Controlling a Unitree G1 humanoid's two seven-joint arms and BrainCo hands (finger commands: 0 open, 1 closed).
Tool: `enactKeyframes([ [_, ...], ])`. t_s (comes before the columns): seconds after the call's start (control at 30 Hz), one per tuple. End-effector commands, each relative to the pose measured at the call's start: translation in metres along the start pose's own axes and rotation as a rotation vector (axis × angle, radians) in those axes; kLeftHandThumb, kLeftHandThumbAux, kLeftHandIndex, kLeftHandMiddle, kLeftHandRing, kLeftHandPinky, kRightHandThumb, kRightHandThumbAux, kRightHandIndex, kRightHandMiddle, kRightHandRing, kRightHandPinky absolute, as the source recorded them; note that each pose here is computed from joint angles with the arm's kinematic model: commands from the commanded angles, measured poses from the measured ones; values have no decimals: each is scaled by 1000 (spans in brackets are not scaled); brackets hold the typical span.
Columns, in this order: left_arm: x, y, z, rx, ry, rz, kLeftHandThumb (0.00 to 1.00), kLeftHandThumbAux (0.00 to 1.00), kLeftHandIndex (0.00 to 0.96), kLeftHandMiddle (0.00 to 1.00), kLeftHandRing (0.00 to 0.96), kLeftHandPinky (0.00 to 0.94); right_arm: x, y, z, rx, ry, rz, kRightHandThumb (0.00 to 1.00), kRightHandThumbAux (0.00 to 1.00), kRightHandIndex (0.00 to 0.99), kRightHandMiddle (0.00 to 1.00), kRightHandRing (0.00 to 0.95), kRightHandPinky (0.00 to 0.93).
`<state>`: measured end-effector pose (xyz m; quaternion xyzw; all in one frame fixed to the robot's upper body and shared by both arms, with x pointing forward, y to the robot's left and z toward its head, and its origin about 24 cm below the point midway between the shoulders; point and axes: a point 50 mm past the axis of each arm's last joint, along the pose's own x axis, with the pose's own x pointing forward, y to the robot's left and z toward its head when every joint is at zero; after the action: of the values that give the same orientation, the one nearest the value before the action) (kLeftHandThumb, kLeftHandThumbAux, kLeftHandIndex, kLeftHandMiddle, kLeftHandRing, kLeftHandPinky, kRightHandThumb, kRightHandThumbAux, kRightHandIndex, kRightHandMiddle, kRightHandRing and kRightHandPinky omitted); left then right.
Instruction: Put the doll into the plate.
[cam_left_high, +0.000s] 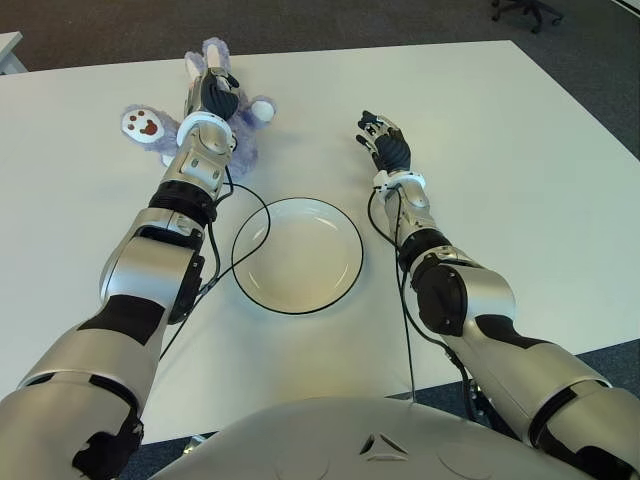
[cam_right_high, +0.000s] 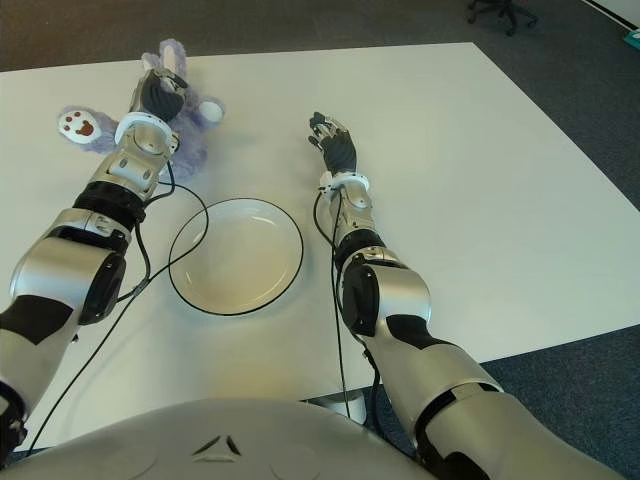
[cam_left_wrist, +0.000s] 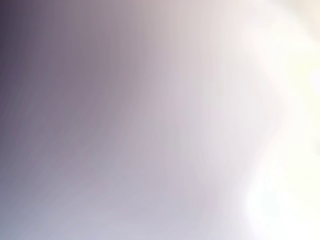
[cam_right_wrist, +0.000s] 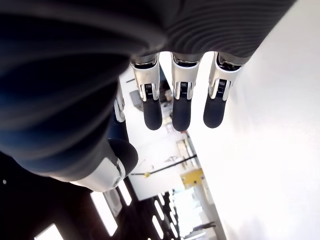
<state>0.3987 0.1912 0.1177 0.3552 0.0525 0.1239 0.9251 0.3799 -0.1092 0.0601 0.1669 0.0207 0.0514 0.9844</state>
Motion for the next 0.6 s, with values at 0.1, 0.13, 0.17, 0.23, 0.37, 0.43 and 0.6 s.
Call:
enactKeyframes([
  [0.1, -9, -14, -28, 16, 99, -59, 732, 690, 445, 801, 816, 840, -16, -10, -35, 44, 132, -44, 705, 734, 400, 142, 121, 161],
  [0.13, -9, -14, -28, 13, 98, -58, 732, 690, 445, 801, 816, 841, -16, -10, -34, 43, 131, -44, 705, 734, 400, 142, 121, 161],
  [0.17, -10, -14, -28, 12, 97, -58, 732, 690, 445, 801, 816, 841, -16, -10, -34, 42, 131, -43, 705, 733, 400, 142, 121, 159],
  [0.23, -10, -14, -28, 7, 94, -57, 733, 690, 445, 801, 817, 841, -16, -10, -34, 39, 130, -43, 705, 733, 400, 142, 120, 156],
  [0.37, -11, -14, -27, 3, 89, -53, 733, 690, 445, 801, 817, 840, -16, -10, -34, 39, 130, -44, 706, 734, 399, 143, 121, 155],
  [0.43, -11, -13, -26, 3, 81, -50, 733, 690, 445, 804, 820, 843, -16, -10, -35, 40, 130, -44, 707, 734, 399, 143, 121, 153],
  [0.6, -9, -10, -21, 4, 58, -43, 734, 690, 445, 809, 825, 848, -16, -9, -35, 44, 127, -45, 710, 735, 399, 144, 124, 154],
])
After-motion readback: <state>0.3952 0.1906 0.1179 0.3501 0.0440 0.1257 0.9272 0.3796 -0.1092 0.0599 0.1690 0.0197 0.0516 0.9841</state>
